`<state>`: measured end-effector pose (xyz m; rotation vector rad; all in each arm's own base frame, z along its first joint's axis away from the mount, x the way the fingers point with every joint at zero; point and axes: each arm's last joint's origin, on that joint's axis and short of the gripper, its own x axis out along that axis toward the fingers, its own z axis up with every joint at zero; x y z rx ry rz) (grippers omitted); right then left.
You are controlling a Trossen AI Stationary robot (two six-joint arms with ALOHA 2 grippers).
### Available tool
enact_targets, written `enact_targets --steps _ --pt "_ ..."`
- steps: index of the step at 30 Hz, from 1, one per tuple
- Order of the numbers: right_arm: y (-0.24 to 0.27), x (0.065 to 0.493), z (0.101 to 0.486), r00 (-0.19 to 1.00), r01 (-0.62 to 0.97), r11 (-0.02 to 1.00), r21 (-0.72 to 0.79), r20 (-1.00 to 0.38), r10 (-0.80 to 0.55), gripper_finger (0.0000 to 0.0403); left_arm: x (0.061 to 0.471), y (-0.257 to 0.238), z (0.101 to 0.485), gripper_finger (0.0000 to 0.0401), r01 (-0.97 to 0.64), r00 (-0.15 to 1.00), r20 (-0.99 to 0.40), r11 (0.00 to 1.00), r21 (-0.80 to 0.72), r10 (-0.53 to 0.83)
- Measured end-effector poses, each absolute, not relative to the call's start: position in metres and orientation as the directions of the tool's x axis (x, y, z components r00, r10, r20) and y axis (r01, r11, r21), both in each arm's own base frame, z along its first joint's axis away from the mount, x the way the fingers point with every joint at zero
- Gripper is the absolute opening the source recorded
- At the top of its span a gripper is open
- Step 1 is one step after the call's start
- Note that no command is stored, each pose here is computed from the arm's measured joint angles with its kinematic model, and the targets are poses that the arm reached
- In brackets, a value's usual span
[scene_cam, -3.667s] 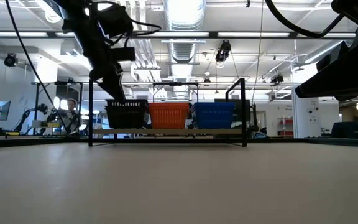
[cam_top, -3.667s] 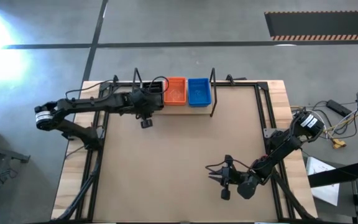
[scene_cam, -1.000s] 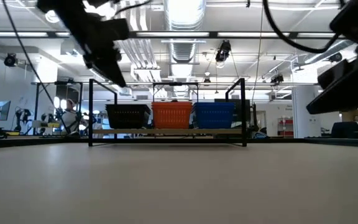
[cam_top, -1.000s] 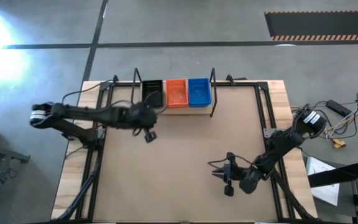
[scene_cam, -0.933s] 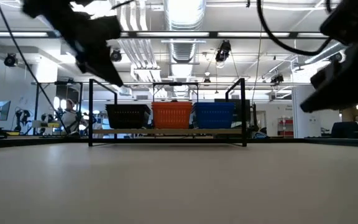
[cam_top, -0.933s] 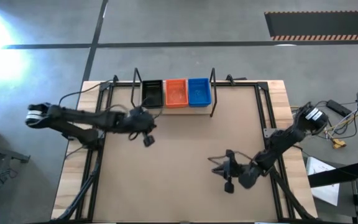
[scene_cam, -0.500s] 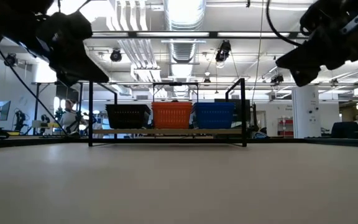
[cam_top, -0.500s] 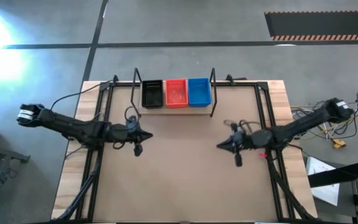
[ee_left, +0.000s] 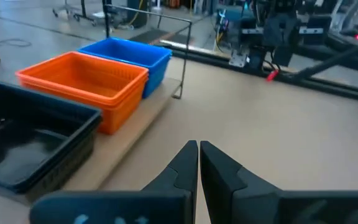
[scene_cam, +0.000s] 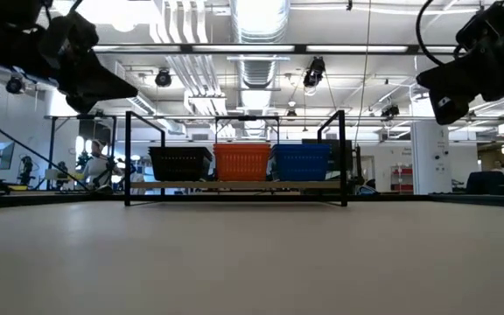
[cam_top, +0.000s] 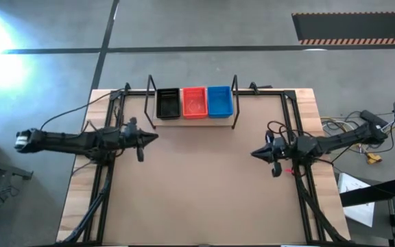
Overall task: Stack baskets on shelf by color
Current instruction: Return to Home Position
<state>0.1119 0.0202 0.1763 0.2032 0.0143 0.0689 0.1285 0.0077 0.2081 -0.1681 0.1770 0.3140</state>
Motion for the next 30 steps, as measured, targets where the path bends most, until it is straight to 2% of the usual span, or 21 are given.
enact_targets --steps 14,16,22,25,30 --pt "0.018 0.098 0.176 0.992 -0.108 0.976 0.191 0.091 0.092 0.0009 0.087 0.029 0.189 0.0000 -0.256 0.966 -0.024 0.953 -0.159 0.256" --pt "0.018 0.098 0.176 0.992 -0.108 0.976 0.192 0.091 0.092 0.0009 0.087 0.029 0.187 0.0000 -0.247 0.968 0.003 0.954 -0.170 0.252" --pt "0.018 0.098 0.175 0.993 -0.099 0.975 0.199 0.085 0.083 0.0008 0.094 0.029 0.170 0.0000 -0.258 0.966 -0.052 0.949 -0.182 0.253" --pt "0.017 0.098 0.174 0.996 -0.071 0.972 0.225 0.074 0.055 0.0009 0.095 0.026 0.168 0.0000 -0.228 0.972 0.020 0.958 -0.176 0.235" --pt "0.016 0.098 0.171 0.999 -0.037 0.973 0.230 0.041 0.028 0.0009 0.096 0.020 0.169 0.0000 -0.209 0.976 0.028 0.965 -0.157 0.216"
